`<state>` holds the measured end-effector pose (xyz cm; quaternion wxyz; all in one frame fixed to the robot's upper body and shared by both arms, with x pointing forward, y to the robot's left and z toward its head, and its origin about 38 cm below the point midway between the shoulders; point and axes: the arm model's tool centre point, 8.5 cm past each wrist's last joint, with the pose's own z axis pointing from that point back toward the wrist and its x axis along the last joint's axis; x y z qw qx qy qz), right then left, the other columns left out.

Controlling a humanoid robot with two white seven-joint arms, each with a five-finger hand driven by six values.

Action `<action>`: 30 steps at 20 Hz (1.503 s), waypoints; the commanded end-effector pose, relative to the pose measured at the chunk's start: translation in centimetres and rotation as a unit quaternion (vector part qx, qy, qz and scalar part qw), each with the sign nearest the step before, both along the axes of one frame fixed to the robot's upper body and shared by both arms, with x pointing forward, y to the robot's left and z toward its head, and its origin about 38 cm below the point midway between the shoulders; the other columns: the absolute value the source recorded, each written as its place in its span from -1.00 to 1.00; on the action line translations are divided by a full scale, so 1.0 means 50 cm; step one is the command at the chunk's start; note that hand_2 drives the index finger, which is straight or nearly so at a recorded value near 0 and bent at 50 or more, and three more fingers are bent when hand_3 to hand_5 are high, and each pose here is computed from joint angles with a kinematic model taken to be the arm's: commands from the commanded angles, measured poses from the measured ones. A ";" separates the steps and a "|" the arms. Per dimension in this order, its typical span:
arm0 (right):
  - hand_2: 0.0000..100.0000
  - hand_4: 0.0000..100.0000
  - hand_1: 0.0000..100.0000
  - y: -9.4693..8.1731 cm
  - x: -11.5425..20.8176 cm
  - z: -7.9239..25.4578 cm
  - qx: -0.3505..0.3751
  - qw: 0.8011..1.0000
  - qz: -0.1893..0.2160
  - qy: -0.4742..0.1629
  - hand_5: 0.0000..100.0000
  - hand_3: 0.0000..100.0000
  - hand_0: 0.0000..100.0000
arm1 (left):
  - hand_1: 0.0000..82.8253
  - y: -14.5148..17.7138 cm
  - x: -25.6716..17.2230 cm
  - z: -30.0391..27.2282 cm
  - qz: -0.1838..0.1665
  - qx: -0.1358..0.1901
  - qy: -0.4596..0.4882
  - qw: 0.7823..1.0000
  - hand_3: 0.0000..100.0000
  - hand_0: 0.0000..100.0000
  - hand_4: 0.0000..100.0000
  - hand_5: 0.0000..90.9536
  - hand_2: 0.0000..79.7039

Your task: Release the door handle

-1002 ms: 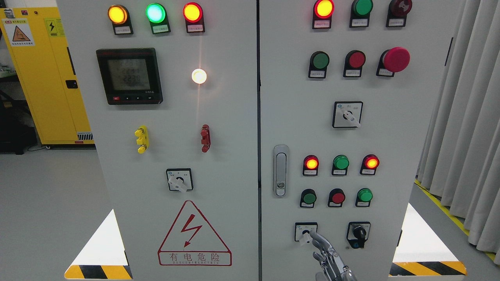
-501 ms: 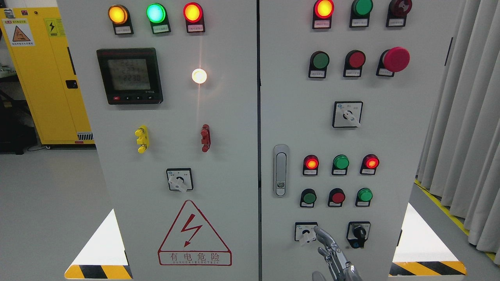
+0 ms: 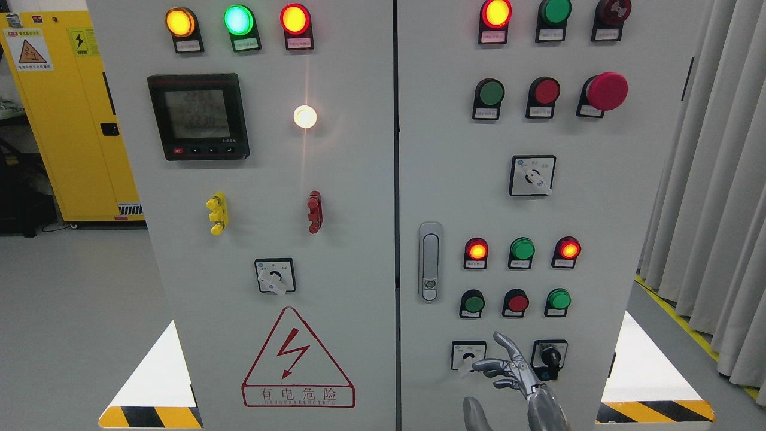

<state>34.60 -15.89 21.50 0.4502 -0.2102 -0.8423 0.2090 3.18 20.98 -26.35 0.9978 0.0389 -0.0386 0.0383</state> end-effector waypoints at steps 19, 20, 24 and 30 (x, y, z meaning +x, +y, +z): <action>-1.00 1.00 -0.21 0.108 0.062 0.038 -0.287 0.943 -0.137 -0.097 1.00 1.00 -0.04 | 0.34 -0.001 0.009 0.000 0.000 -0.001 -0.007 1.000 -1.00 -0.76 -1.00 -1.00 -1.00; -1.00 1.00 -0.21 0.109 0.066 0.037 -0.290 0.942 -0.138 -0.096 1.00 1.00 -0.04 | 0.34 -0.001 0.009 0.000 0.000 -0.001 -0.007 1.000 -1.00 -0.76 -1.00 -1.00 -1.00; -1.00 1.00 -0.21 0.113 0.086 0.044 -0.294 0.941 -0.141 -0.097 1.00 1.00 -0.04 | 0.34 -0.001 0.009 0.000 0.000 -0.001 -0.007 1.000 -1.00 -0.76 -1.00 -1.00 -1.00; -1.00 1.00 -0.22 0.111 0.100 0.042 -0.316 0.930 -0.160 -0.096 1.00 1.00 -0.04 | 0.34 -0.001 0.009 0.000 0.000 -0.001 -0.007 1.000 -1.00 -0.76 -1.00 -1.00 -1.00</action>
